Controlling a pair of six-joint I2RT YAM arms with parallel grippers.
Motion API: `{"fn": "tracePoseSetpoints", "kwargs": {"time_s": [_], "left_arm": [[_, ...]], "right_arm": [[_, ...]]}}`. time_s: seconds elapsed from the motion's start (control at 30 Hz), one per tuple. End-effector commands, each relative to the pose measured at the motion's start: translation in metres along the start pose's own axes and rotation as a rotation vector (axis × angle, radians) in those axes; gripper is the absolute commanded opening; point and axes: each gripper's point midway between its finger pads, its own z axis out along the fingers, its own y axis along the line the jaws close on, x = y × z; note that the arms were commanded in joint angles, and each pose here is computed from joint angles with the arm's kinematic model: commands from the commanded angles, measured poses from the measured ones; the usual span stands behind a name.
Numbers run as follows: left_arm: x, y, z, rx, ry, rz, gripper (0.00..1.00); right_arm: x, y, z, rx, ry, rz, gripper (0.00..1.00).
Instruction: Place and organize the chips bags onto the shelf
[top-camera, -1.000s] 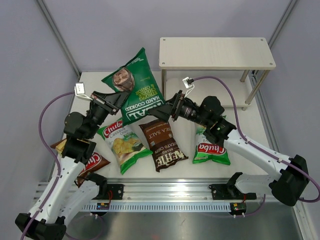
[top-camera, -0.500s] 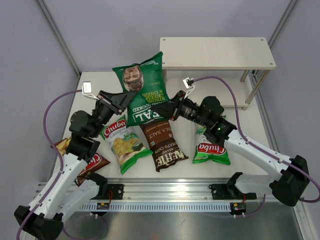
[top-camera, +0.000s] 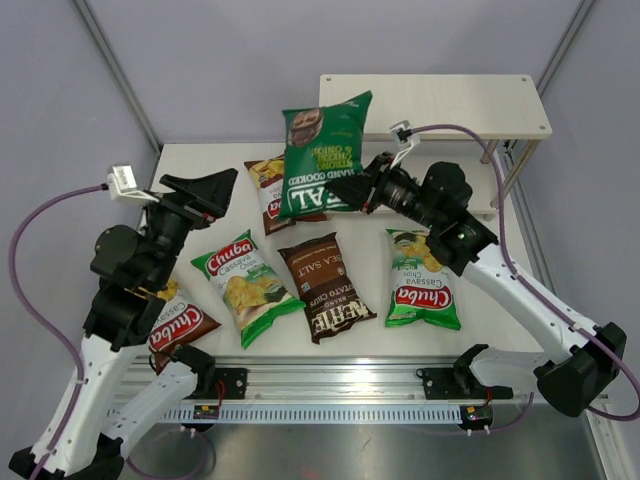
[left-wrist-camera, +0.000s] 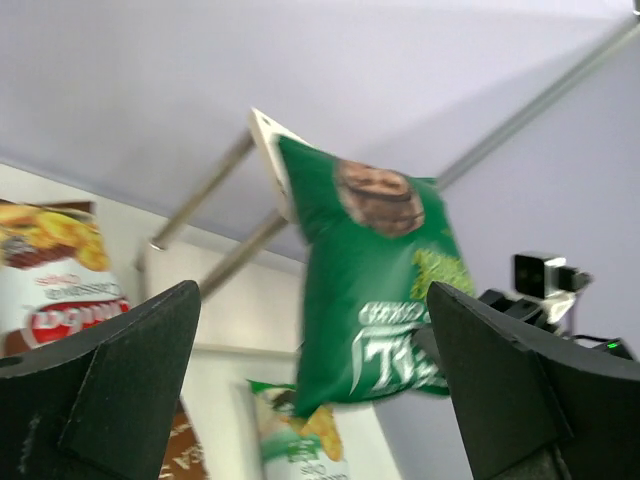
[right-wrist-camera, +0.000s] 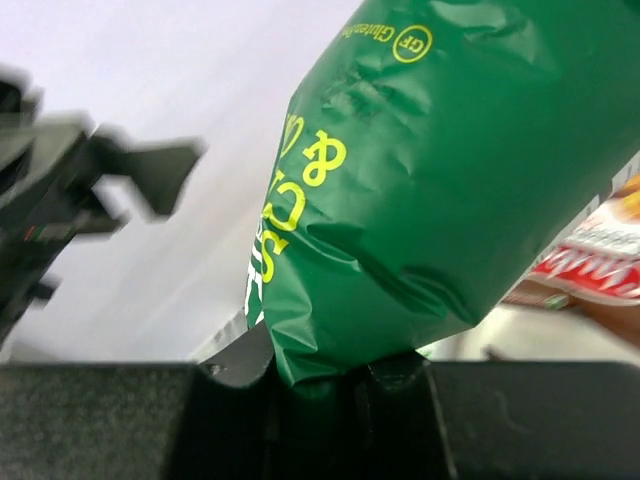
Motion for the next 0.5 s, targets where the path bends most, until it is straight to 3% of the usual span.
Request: {"fn": "tracePoseSetpoints", "kwargs": {"time_s": [0.0, 0.17, 0.47], "left_arm": [[-0.022, 0.034, -0.025, -0.191, -0.050, 0.191, 0.99], [-0.021, 0.057, -0.050, -0.259, -0.051, 0.288, 0.99], [0.027, 0.099, -0.053, -0.371, 0.286, 0.533, 0.99]], "right_arm": [[-0.071, 0.021, -0.009, -0.034, -0.126, -0.090, 0.14], [-0.122, 0.009, -0.016, -0.002, -0.132, -0.115, 0.13], [-0.159, -0.086, 0.009, 0.090, -0.055, 0.038, 0.15]]}}
